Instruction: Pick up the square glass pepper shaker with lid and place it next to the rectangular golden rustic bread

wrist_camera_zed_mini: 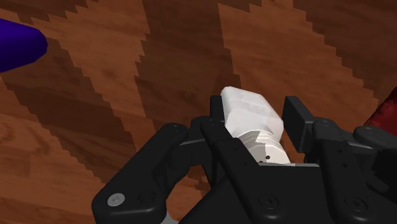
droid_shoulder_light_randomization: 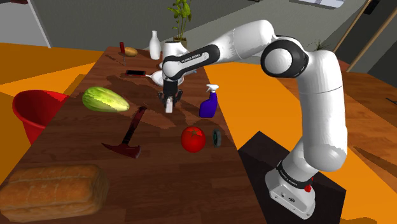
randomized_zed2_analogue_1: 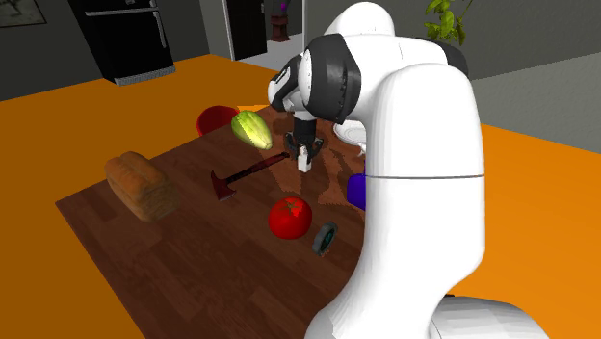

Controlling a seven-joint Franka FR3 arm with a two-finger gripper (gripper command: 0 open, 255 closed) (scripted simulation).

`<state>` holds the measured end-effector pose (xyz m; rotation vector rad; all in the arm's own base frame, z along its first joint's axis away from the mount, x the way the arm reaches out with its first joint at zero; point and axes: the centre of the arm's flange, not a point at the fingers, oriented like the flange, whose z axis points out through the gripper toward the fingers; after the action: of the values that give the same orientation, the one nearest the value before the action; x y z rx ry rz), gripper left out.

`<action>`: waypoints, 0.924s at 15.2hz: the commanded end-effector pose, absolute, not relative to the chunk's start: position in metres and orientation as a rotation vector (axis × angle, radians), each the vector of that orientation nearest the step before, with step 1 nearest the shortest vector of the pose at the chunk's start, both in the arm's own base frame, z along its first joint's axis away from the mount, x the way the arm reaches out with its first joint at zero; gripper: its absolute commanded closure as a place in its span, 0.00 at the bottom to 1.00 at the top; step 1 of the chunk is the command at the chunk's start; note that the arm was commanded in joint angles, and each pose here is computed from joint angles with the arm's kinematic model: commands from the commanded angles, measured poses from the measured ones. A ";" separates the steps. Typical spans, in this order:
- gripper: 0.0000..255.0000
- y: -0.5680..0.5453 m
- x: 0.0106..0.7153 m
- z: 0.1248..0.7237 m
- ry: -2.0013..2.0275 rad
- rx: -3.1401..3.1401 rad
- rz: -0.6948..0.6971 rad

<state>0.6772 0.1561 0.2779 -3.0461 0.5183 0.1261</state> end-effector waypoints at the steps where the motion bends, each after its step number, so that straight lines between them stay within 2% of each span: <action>1: 1.00 0.155 0.677 0.289 0.518 -3.046 0.127; 14: 1.00 0.155 0.677 0.358 0.518 -3.046 0.127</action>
<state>0.6766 0.1550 0.3521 -3.0462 0.5186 0.1262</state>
